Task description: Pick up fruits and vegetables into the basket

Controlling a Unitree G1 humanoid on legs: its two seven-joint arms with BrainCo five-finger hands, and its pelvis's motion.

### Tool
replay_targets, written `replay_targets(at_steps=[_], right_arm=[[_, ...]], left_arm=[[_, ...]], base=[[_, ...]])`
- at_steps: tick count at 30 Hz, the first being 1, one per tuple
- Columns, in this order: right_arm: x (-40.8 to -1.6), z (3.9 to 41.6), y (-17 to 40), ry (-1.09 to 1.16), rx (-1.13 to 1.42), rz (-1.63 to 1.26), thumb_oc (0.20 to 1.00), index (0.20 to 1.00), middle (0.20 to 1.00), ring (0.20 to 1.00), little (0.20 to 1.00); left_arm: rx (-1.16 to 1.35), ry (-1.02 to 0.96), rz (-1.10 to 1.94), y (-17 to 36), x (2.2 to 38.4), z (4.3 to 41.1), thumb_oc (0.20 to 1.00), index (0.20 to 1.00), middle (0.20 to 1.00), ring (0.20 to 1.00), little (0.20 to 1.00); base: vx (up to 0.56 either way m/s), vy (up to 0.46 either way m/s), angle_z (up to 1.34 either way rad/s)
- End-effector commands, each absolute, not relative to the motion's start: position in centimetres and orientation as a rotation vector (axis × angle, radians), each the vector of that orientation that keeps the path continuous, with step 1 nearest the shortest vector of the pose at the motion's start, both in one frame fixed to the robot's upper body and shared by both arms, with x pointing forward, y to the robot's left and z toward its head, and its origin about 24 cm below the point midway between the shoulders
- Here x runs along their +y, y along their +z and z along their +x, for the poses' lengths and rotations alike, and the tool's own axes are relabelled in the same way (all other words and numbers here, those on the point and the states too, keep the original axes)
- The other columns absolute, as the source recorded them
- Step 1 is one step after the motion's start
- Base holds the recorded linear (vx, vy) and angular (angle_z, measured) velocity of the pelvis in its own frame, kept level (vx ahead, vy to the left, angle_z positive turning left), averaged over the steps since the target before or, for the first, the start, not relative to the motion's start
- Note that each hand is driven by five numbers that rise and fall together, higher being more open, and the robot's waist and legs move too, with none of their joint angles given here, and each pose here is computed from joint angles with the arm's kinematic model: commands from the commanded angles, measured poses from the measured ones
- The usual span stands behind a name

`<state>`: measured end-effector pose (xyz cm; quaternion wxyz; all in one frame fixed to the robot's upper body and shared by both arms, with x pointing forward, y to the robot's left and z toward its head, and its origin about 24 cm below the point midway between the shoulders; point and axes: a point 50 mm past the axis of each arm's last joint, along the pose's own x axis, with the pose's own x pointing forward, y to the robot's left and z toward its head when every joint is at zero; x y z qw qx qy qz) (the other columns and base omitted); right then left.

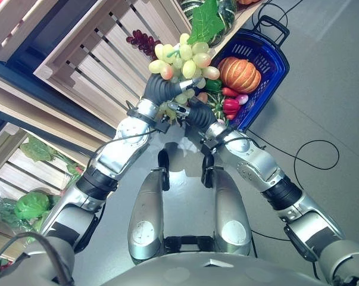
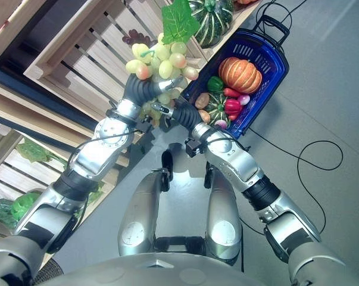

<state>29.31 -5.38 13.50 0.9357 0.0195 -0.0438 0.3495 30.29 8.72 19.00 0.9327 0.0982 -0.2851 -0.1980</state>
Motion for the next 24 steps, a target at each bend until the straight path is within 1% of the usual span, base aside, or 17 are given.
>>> replay_targets(at_steps=[1, 6, 7, 8, 9, 16, 21, 24], right_arm=[[0.6, 25.9, 20.0, 1.019, -0.375, 0.237, 0.200, 0.200, 0.200, 0.200, 0.200], [1.1, 25.5, 20.7, 1.045, -0.417, 0.257, 0.200, 0.200, 0.200, 0.200, 0.200], [1.2, 25.4, 20.9, 1.047, -0.426, 0.261, 0.200, 0.200, 0.200, 0.200, 0.200], [1.2, 25.3, 21.0, 1.051, -0.433, 0.263, 0.200, 0.200, 0.200, 0.200, 0.200], [1.2, 25.3, 21.1, 1.053, -0.441, 0.262, 0.200, 0.200, 0.200, 0.200, 0.200], [1.5, 24.8, 22.2, 1.066, -0.516, 0.260, 0.200, 0.200, 0.200, 0.200, 0.200], [1.4, 24.7, 23.1, 1.067, -0.574, 0.248, 0.200, 0.200, 0.200, 0.200, 0.200], [0.8, 24.5, 24.1, 1.047, -0.680, 0.223, 0.200, 0.200, 0.200, 0.200, 0.200]], left_arm=[[-0.686, -0.603, 0.129, 20.3, 3.9, 27.9, 0.200, 0.200, 0.200, 0.200, 0.200], [-0.628, -0.649, 0.145, 19.6, 3.4, 28.0, 0.200, 0.200, 0.200, 0.200, 0.200], [-0.616, -0.669, 0.164, 19.4, 3.2, 28.0, 0.213, 0.213, 0.213, 0.213, 0.213], [-0.613, -0.675, 0.177, 19.3, 3.1, 28.0, 0.542, 0.542, 0.542, 0.542, 0.542], [-0.614, -0.681, 0.191, 19.2, 3.0, 28.0, 1.000, 1.000, 1.000, 1.000, 1.000], [-0.659, -0.759, 0.315, 19.6, 2.3, 27.5, 1.000, 1.000, 1.000, 1.000, 1.000], [-0.646, -0.750, 0.382, 19.5, 2.3, 27.8, 1.000, 1.000, 1.000, 1.000, 1.000], [-0.627, -0.745, 0.422, 19.2, 2.5, 28.2, 1.000, 1.000, 1.000, 1.000, 1.000]], base=[[0.00, 0.000, 0.00], [0.00, 0.000, 0.00], [0.00, 0.000, 0.00], [0.00, 0.000, 0.00], [0.00, 0.000, 0.00], [0.00, 0.000, 0.00], [0.00, 0.000, 0.00], [0.01, -0.021, 0.01]])
